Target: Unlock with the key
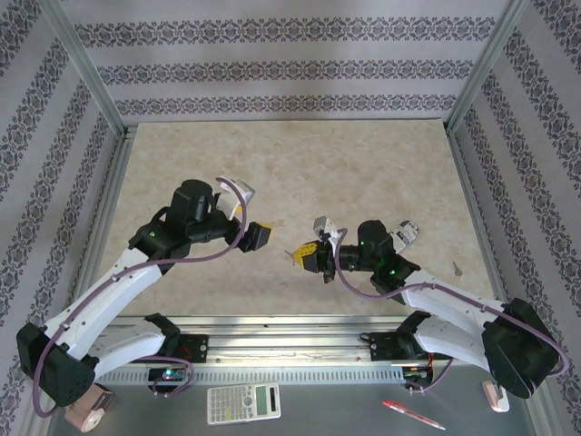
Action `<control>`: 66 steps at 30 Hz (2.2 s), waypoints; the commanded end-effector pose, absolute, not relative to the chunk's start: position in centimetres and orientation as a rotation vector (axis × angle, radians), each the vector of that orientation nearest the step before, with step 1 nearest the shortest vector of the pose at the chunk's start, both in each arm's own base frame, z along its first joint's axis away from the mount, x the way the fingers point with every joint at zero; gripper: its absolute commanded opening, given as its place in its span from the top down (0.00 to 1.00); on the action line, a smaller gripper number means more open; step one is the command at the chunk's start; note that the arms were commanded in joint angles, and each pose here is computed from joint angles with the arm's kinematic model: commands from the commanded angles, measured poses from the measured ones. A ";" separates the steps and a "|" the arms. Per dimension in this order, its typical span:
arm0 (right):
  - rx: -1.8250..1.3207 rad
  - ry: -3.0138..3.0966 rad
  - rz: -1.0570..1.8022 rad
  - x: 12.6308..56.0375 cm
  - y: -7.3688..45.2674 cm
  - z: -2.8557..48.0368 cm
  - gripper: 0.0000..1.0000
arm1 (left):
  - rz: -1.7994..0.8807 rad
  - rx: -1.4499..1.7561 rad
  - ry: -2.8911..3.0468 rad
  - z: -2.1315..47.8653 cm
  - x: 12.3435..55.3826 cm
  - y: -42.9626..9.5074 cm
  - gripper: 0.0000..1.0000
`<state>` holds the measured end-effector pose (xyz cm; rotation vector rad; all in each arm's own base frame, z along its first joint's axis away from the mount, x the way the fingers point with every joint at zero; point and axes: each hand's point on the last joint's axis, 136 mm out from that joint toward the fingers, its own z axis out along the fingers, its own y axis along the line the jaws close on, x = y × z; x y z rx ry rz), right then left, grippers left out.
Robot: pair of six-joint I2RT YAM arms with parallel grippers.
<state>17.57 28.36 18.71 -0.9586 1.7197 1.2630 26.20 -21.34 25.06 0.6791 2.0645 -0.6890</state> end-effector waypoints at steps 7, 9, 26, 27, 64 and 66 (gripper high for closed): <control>-0.921 1.837 1.205 18.4 28.3 19.4 1.00 | -0.396 0.182 2.290 21.1 29.5 -14.4 0.00; -0.898 1.857 1.208 18.6 28.2 19.6 1.00 | -0.274 0.114 2.343 19.9 30.1 -12.3 0.00; -0.859 1.966 1.203 19.1 28.4 20.0 1.00 | -0.054 -0.263 2.705 11.1 36.5 -1.9 0.04; -0.859 1.967 1.201 19.1 28.4 19.9 1.00 | -0.043 -0.291 2.723 10.4 36.7 -1.5 0.05; -0.863 1.946 1.182 18.6 27.8 19.2 1.00 | 0.156 -0.511 2.903 1.3 38.6 6.1 0.39; -0.862 1.947 1.182 18.6 27.8 19.1 1.00 | 0.171 -0.488 2.918 1.4 38.8 6.2 0.41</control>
